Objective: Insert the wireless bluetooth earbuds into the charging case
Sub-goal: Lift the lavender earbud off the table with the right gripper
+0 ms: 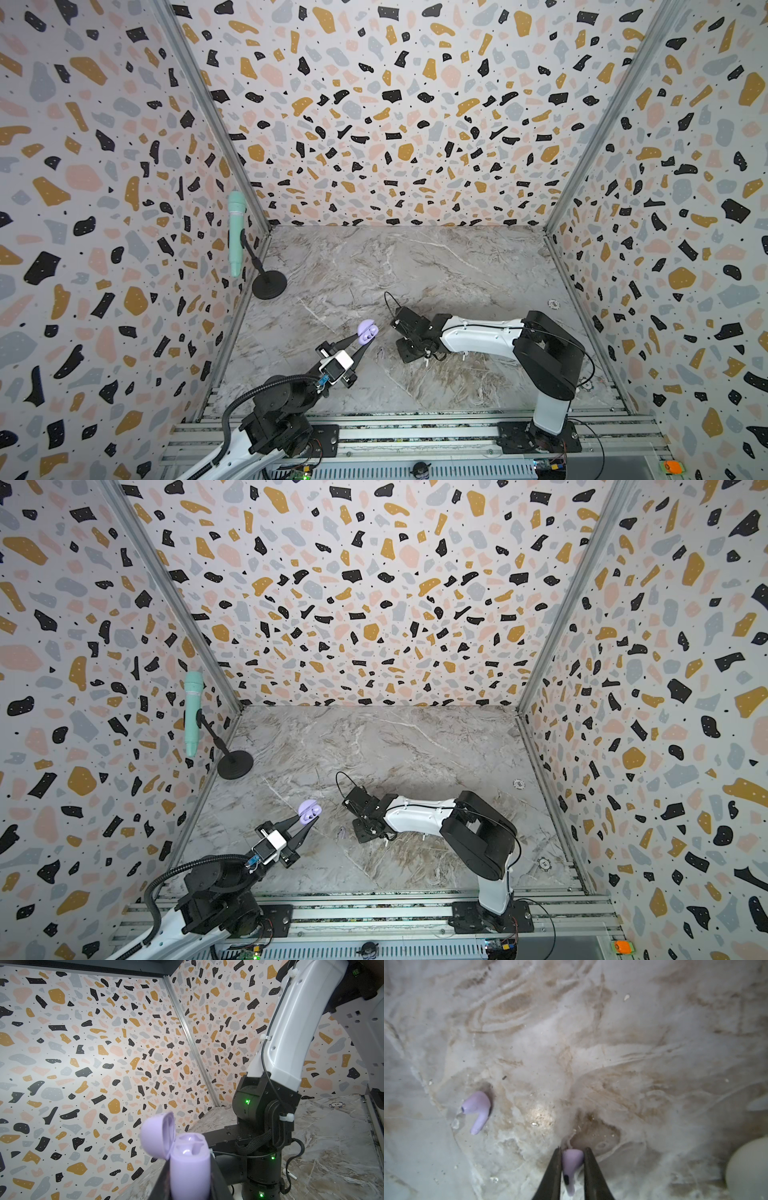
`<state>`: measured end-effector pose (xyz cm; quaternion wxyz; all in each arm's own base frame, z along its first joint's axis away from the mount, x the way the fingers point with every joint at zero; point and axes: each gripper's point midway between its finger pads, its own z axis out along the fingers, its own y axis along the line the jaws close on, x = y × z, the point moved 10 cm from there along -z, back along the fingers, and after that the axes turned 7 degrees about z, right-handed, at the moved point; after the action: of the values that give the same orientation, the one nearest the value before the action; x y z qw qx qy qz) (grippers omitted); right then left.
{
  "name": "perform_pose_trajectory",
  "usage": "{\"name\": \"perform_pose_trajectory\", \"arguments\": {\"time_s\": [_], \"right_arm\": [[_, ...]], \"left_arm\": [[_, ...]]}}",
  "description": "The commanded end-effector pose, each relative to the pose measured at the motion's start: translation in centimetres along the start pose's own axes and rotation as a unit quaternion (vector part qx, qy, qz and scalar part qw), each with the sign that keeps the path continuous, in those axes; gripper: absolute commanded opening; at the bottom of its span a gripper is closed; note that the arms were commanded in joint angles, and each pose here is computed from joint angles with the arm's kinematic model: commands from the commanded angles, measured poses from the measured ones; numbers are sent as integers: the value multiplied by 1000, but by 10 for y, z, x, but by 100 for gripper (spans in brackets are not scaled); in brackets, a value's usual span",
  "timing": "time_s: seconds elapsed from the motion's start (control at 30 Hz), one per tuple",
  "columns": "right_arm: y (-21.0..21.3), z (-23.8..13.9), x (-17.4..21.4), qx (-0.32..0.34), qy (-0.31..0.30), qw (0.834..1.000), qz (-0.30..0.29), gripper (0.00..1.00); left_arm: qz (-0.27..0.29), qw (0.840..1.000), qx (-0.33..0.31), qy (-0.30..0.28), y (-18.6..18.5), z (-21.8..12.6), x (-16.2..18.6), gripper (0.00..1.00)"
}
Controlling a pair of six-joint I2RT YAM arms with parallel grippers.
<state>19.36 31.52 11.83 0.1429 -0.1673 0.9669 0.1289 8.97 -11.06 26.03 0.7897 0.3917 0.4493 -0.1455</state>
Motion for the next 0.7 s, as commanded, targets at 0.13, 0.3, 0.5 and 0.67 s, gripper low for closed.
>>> {"name": "perform_pose_trajectory", "arguments": {"time_s": [0.13, 0.3, 0.5, 0.67], "right_arm": [[-4, -22, -2, -12, -27, 999, 31, 18], [-5, -29, -5, -19, -42, 998, 40, 18], [-6, -36, -7, -30, -57, 997, 48, 17], [-8, -47, -9, -44, -82, 994, 52, 17]], "left_arm": [[3, 1000, -7, -23, 2, -1, -6, 0], [3, 1000, -7, -23, 2, -1, -6, 0], [3, 1000, -5, -21, 1, -1, -5, 0], [2, 1000, -2, -20, 1, 0, -5, 0]]}}
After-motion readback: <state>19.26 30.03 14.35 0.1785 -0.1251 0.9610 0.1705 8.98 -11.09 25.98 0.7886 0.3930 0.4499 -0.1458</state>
